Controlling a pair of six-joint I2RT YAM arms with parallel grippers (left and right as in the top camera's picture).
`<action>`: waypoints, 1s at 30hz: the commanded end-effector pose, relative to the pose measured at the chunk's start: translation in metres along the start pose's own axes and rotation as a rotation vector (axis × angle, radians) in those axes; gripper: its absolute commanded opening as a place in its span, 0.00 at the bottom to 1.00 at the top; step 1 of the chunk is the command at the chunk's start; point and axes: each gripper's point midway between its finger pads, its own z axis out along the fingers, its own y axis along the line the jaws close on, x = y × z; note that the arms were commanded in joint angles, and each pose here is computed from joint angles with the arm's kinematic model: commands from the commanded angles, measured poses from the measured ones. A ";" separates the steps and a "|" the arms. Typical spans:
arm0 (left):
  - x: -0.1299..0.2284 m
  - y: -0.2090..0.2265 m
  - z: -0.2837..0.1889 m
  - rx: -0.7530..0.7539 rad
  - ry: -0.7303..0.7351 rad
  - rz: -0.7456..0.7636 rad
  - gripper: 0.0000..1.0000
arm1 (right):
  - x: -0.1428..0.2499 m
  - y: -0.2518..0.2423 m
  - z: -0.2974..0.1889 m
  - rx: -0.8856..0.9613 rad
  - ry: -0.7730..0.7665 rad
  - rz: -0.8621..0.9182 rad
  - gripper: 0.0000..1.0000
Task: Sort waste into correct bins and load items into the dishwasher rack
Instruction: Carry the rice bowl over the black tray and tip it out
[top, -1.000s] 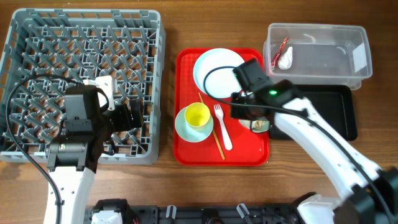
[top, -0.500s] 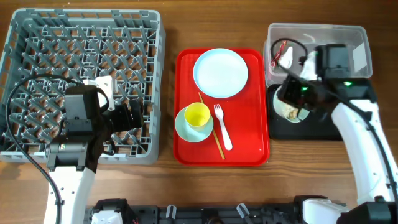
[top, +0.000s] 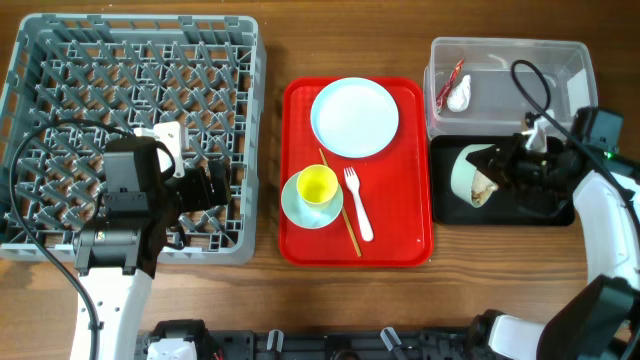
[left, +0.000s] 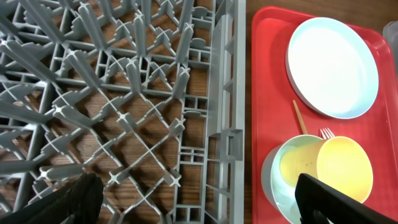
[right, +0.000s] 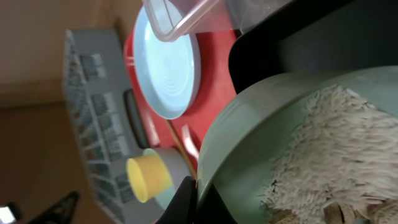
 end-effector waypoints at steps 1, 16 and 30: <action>-0.010 -0.004 -0.005 0.017 -0.024 -0.005 1.00 | 0.001 0.010 -0.001 -0.239 0.040 0.091 0.04; -0.008 -0.004 -0.005 0.016 -0.019 -0.006 1.00 | -0.033 0.021 -0.029 -0.643 0.067 0.269 0.04; -0.008 -0.004 -0.005 0.016 -0.017 -0.006 1.00 | -0.048 0.027 -0.048 -0.712 0.145 0.463 0.04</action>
